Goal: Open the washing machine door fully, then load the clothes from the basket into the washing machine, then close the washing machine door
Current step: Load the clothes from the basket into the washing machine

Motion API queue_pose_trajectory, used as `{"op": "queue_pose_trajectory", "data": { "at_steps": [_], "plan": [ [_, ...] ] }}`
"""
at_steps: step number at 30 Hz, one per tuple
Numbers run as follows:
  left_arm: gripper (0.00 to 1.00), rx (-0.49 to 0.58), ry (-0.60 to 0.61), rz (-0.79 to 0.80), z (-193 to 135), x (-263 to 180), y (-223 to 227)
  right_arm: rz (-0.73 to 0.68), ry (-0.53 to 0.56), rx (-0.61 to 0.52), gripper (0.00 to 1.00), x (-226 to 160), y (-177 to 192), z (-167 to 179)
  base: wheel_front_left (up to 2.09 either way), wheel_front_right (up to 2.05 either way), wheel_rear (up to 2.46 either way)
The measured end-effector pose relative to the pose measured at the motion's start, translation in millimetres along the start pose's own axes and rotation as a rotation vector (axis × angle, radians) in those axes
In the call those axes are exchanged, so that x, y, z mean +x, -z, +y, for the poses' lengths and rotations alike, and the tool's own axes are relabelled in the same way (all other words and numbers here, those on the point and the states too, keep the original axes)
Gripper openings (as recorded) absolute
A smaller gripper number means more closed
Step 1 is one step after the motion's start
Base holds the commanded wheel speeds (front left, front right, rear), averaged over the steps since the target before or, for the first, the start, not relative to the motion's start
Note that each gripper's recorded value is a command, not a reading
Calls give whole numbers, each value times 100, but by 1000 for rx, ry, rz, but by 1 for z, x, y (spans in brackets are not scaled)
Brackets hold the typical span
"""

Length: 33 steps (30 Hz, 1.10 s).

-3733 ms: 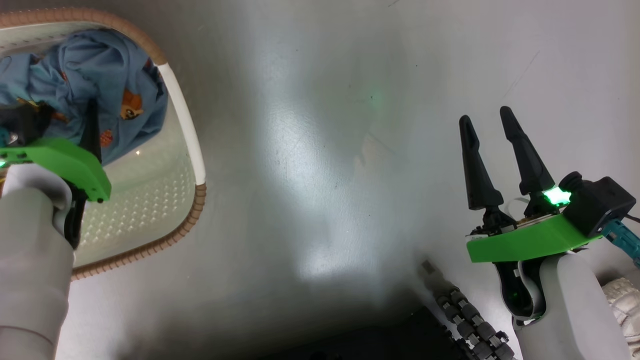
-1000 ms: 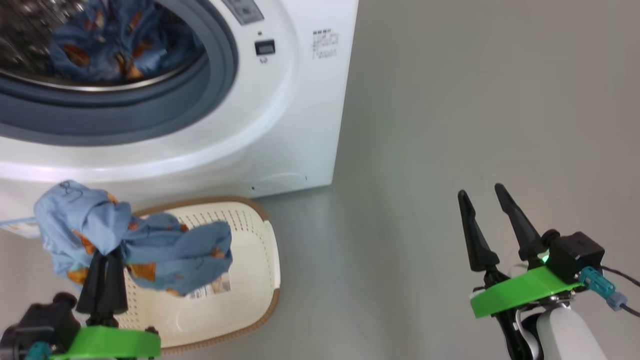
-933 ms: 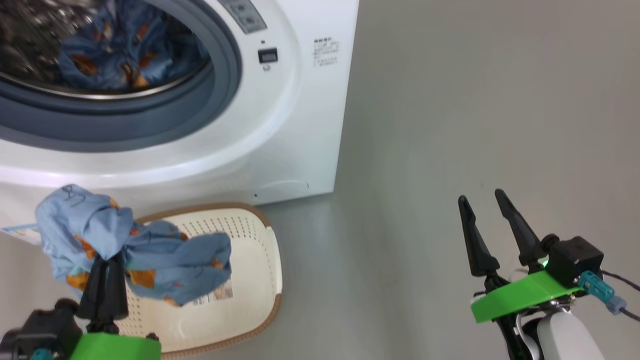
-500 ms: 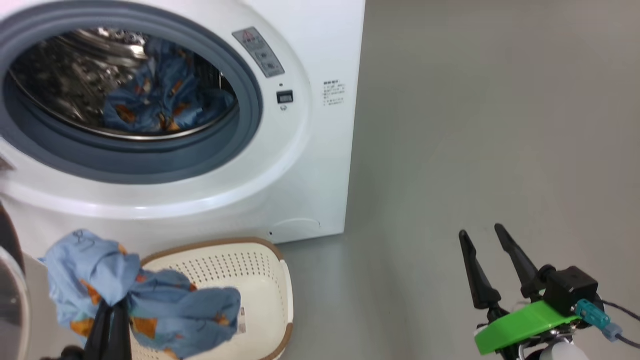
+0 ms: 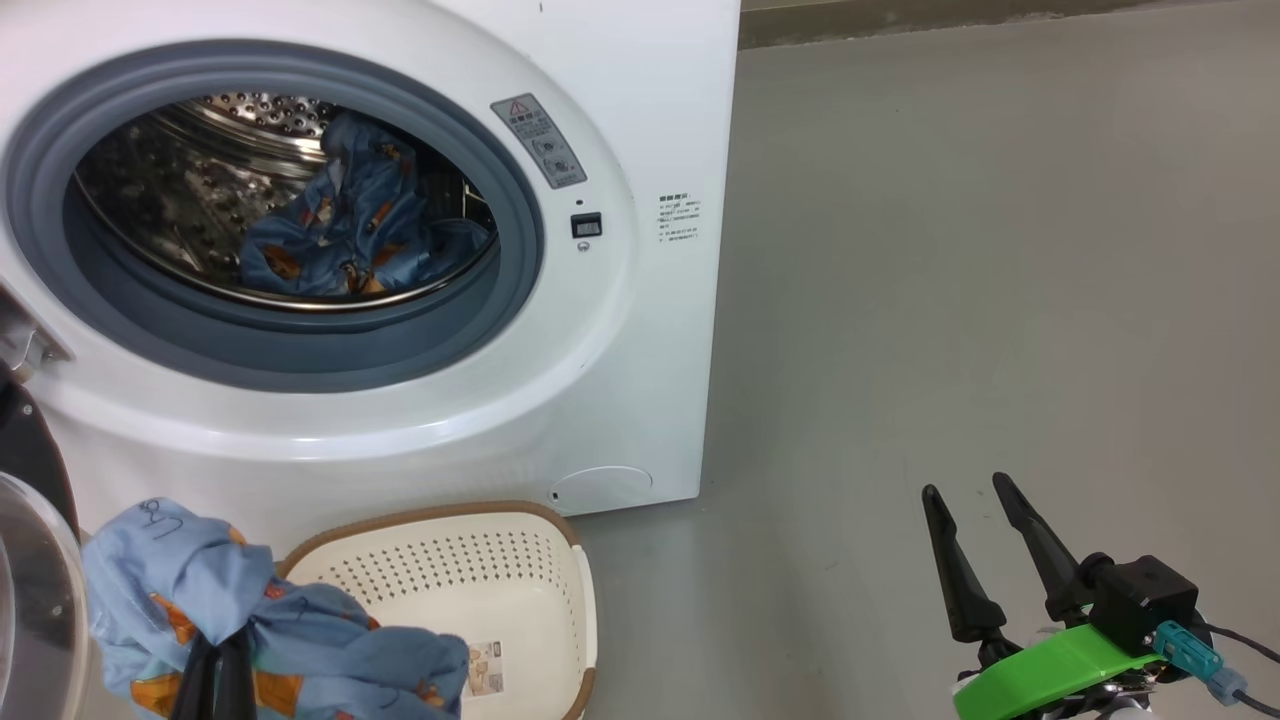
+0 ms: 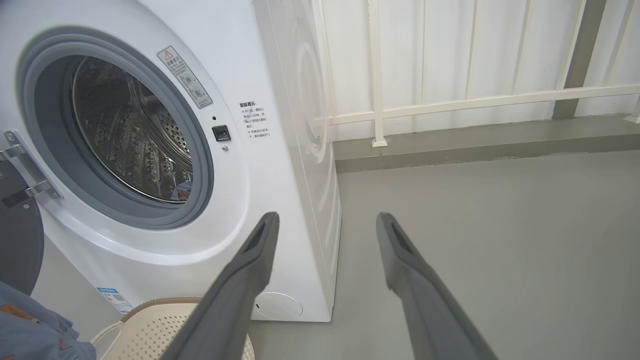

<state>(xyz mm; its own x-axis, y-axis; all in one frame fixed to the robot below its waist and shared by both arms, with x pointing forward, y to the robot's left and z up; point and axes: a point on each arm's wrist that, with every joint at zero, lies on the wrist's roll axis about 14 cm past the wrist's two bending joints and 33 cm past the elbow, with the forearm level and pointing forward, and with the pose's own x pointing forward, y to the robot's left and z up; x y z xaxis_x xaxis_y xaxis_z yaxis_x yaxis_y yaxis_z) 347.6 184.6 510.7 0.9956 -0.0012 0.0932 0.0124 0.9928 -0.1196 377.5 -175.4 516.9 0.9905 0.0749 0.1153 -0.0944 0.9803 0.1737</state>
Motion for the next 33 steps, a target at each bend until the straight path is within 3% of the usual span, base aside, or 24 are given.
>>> {"op": "queue_pose_trajectory", "data": {
  "at_steps": [13, 33],
  "plan": [
    [0, -36, 27, 38, -13, 15, 15, 38, 15, 11, 100, 2, 14, -4, 0, 0, 0],
    [0, -83, 68, -98, -36, 178, 4, 109, 52, 7, 100, 43, 51, -23, 0, 0, 0]
  ]
}}
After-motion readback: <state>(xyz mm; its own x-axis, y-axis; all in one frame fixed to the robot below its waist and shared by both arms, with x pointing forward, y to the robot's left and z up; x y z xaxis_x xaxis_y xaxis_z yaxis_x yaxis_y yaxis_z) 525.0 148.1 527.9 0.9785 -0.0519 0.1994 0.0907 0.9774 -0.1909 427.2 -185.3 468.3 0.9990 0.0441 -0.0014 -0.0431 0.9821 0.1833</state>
